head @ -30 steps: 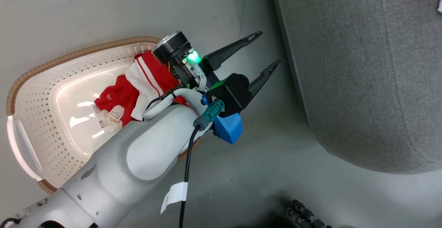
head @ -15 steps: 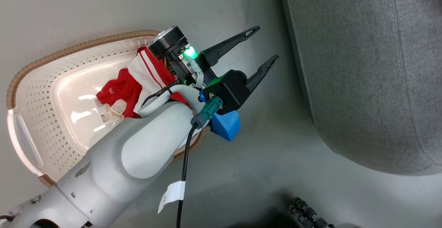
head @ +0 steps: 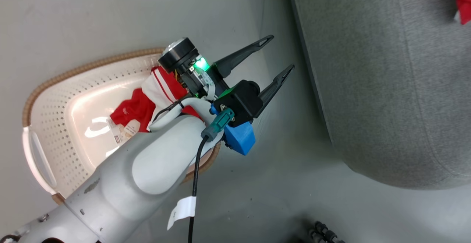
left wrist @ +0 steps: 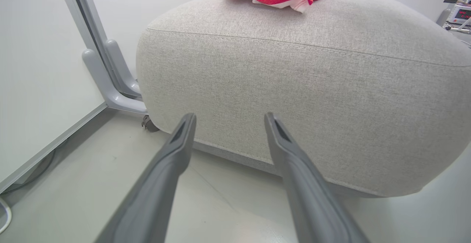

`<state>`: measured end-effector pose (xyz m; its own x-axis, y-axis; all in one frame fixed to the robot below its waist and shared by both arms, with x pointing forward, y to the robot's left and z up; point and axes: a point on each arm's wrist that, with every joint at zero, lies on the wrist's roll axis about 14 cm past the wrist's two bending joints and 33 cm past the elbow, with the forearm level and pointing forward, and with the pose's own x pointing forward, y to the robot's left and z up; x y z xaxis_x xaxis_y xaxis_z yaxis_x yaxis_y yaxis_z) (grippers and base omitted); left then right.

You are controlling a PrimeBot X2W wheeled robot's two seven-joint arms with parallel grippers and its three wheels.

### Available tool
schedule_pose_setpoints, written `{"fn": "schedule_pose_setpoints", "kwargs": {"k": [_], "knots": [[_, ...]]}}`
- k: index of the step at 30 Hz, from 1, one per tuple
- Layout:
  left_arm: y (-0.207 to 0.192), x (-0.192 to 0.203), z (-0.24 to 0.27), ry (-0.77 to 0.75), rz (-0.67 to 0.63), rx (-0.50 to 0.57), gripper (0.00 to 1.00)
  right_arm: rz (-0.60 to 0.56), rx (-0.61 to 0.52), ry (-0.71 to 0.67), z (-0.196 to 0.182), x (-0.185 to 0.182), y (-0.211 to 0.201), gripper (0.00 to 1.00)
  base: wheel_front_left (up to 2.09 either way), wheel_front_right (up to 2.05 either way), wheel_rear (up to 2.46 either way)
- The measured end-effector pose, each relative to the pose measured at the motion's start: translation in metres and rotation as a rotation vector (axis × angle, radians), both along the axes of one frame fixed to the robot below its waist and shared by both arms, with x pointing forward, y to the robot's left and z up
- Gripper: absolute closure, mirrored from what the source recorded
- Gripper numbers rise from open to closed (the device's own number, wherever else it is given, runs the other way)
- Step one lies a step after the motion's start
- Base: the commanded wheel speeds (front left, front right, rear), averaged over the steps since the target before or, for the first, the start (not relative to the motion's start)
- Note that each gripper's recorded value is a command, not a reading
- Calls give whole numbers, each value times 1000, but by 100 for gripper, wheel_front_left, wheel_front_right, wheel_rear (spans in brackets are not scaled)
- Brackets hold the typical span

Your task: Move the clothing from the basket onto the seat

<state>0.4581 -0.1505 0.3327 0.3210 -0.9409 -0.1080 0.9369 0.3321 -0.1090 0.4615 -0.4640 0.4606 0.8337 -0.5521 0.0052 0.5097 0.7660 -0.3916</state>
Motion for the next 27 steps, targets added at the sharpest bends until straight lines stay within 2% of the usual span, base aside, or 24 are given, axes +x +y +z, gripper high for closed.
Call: {"fn": "schedule_pose_setpoints", "kwargs": {"k": [8, 14, 27], "knots": [[2, -2, 40, -16, 69, -36, 0, 31, -58, -75, 45, -32, 19, 0, 0, 0, 0], [18, 7, 89, -61, 188, -77, 0, 154, -70, -157, 81, -32, 58, 0, 0, 0, 0], [124, 30, 160, -160, 579, -123, 0, 493, 20, -293, 119, 8, 163, 0, 0, 0, 0]]}}
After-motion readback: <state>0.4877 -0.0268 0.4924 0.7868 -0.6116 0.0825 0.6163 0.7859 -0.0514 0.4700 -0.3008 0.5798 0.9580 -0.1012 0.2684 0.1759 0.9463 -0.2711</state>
